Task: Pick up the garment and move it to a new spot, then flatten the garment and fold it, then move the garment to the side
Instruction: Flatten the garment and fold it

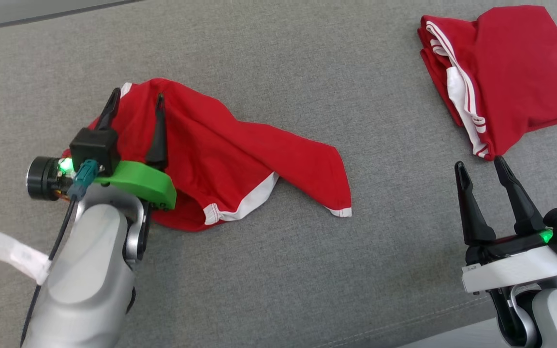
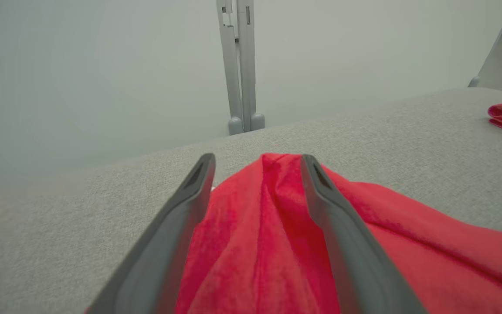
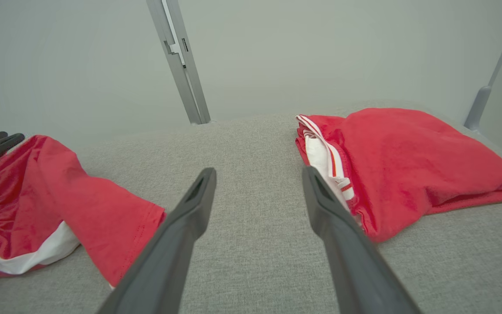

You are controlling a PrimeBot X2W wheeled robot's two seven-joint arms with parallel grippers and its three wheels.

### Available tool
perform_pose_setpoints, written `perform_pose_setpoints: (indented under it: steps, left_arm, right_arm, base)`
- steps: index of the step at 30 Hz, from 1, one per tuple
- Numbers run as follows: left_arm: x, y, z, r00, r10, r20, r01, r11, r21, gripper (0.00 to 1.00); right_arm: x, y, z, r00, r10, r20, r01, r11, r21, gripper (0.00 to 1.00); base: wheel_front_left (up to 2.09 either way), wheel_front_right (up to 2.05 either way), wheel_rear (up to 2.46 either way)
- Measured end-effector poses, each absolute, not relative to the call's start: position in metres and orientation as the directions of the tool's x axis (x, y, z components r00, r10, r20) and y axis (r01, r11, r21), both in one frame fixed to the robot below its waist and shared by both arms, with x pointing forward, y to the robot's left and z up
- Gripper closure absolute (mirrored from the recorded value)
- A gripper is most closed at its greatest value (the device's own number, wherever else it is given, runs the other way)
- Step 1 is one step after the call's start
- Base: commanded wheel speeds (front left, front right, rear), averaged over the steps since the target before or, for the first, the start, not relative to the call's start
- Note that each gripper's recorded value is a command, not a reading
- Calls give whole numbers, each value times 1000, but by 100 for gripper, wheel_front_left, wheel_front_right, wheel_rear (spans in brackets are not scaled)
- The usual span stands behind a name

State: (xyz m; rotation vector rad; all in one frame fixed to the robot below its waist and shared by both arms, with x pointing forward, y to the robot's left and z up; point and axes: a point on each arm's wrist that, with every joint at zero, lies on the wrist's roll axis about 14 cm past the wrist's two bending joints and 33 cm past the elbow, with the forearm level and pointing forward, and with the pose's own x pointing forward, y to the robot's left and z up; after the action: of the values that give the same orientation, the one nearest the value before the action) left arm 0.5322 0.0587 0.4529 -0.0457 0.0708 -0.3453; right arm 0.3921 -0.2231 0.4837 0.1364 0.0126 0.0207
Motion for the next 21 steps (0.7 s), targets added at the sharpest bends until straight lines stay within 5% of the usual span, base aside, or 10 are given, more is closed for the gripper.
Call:
perform_pose_setpoints:
  steps: [11, 21]
  left_arm:
    - [455, 130, 495, 992, -105, 65, 108, 993, -42, 0]
    - [403, 151, 505, 996, -54, 71, 55, 998, -15, 0]
  right_arm:
    - [384, -207, 505, 995, 94, 15, -95, 991, 95, 0]
    - [369, -195, 519, 990, 141, 30, -143, 986, 85, 0]
  base:
    - [0, 0, 0]
    - [0, 0, 0]
